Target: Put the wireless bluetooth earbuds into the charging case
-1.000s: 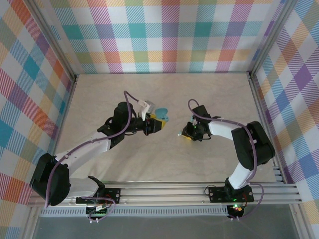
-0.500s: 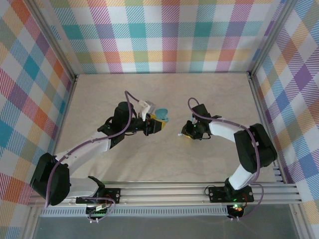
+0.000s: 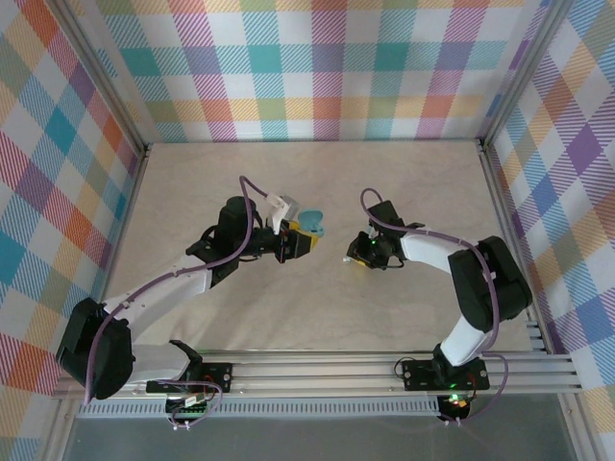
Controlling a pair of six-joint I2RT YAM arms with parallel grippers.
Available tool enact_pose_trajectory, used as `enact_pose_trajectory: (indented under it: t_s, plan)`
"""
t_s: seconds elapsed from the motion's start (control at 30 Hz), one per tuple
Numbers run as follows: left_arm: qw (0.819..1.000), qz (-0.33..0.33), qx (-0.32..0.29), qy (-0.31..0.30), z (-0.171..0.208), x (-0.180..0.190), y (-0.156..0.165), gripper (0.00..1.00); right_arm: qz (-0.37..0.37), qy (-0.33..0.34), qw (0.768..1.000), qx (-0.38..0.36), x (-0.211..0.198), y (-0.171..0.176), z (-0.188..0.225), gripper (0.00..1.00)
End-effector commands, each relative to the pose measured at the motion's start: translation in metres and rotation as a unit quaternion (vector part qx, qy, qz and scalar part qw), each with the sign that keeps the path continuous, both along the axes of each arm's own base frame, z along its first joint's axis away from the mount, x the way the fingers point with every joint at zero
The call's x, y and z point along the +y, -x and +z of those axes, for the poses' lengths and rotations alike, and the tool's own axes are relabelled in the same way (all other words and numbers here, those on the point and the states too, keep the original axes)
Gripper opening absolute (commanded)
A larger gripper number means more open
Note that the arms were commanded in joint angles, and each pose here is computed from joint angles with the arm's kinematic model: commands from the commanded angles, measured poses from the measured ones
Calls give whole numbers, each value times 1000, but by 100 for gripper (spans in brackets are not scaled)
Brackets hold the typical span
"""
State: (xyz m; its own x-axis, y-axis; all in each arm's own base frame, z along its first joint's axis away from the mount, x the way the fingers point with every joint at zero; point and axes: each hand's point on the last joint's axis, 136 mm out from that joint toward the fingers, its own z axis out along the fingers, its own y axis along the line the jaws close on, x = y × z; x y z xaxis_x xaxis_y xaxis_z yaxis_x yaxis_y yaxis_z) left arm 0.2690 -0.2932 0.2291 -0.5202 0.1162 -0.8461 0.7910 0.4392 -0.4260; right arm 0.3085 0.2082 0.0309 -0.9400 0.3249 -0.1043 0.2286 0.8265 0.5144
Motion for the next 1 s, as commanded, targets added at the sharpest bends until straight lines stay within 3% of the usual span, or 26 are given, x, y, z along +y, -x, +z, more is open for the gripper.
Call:
enact_pose_trajectory:
  t_s: [0.0, 0.97]
  plan:
    - [1000, -9, -28, 7, 15, -1, 5, 8, 6, -20, 1000, -9, 15, -9, 8, 28]
    - [999, -1, -39, -2, 18, 8, 13, 8, 22, -5, 1000, 7, 28, -16, -9, 26]
